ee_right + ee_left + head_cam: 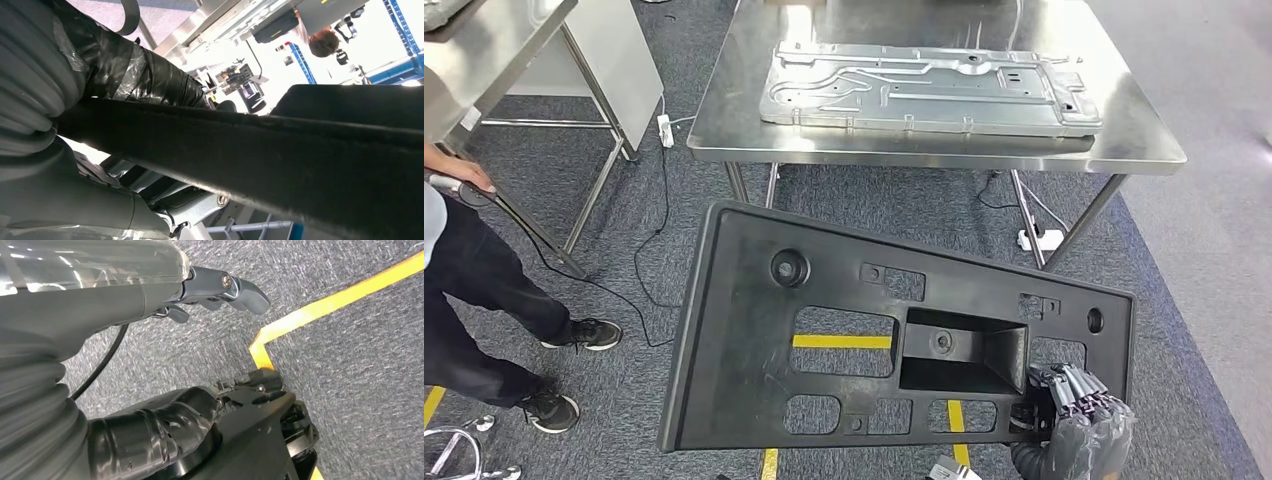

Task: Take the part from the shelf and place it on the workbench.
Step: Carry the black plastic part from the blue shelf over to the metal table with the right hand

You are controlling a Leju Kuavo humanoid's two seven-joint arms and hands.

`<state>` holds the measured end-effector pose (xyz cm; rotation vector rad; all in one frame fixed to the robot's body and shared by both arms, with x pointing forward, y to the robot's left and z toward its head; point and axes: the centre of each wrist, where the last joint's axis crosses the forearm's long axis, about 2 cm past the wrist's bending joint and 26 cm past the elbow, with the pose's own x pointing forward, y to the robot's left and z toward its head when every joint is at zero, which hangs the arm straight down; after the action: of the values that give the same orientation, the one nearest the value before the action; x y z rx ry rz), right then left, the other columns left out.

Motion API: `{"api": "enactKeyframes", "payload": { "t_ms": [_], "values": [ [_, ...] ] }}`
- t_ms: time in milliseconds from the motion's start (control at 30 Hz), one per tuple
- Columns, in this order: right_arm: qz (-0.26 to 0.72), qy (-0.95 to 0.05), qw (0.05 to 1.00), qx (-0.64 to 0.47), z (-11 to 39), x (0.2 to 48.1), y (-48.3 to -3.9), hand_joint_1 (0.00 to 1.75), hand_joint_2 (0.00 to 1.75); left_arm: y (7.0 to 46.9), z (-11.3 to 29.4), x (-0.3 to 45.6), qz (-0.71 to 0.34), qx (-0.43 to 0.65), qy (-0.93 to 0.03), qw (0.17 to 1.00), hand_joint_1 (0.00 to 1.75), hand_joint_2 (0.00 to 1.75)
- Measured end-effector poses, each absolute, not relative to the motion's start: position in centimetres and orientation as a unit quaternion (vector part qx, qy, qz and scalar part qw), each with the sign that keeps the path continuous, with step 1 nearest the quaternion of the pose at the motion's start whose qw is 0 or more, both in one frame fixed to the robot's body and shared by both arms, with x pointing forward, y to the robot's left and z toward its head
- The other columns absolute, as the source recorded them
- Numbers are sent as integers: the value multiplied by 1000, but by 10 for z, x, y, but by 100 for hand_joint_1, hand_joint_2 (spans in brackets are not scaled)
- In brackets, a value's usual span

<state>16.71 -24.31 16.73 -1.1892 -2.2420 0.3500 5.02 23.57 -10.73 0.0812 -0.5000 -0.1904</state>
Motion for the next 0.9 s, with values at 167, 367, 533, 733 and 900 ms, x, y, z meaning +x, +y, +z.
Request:
{"api": "enactKeyframes", "payload": {
  "t_ms": [167,367,533,733,900],
  "values": [
    [130,-840,284,-444,168,168,-243,175,175,236,-107,51,-94,40,-248,963,0,175],
    [128,-842,280,-442,170,170,-242,175,175,236,-107,54,-95,43,-252,962,0,175],
    [128,-843,279,-441,170,170,-241,175,175,237,-107,52,-95,44,-250,963,0,175],
    [128,-845,276,-440,171,172,-241,175,175,239,-107,51,-96,46,-249,962,0,175],
    [128,-846,272,-439,172,174,-241,175,175,239,-107,52,-99,45,-250,962,0,175]
  ]
}}
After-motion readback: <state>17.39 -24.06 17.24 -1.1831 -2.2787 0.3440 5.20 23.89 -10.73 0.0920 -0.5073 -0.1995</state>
